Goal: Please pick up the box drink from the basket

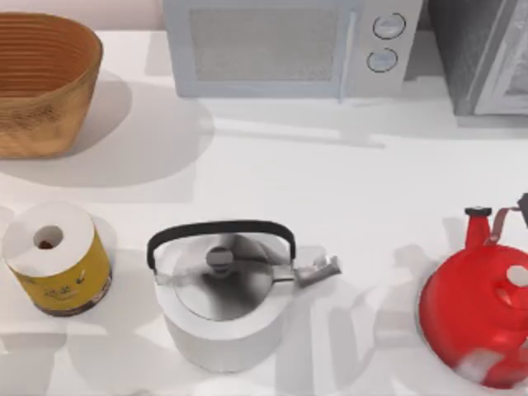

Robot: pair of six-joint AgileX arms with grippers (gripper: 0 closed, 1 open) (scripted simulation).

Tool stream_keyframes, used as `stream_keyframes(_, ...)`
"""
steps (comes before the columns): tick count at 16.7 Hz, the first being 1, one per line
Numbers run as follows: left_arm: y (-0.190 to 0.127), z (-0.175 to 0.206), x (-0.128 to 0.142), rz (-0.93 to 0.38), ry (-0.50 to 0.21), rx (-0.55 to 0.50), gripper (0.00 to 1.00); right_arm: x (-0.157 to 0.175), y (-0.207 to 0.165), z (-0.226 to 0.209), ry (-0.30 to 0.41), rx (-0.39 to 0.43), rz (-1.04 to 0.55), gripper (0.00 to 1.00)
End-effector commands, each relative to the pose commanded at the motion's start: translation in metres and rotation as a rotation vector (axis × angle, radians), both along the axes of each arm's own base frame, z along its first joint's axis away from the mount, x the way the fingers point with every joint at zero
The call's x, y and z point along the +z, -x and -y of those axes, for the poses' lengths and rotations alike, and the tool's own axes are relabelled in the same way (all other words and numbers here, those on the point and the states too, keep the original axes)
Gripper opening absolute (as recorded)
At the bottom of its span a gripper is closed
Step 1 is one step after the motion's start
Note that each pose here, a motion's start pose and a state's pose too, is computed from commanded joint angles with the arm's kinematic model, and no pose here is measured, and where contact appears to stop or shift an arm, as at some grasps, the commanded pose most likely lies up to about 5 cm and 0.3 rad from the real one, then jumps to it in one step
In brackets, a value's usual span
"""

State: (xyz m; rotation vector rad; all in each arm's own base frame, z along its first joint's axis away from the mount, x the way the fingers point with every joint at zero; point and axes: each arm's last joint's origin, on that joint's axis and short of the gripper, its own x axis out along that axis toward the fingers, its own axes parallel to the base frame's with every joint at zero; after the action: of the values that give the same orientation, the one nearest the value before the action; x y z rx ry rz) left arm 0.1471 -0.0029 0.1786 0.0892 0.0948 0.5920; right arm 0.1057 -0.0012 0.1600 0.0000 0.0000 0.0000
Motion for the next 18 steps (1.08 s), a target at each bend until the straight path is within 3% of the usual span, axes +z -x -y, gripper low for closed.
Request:
stream_keyframes(8, -0.01, 0.0, 0.007, 0.123, 0.041, 0.036, 0.0, 0.0, 0.0, 0.0, 0.0, 0.0, 0.0, 1.0)
stream_keyframes(18, -0.016, -0.003, -0.002, 0.107, 0.038, 0.039, 0.0, 0.0, 0.0, 0.0, 0.0, 0.0, 0.0, 1.0)
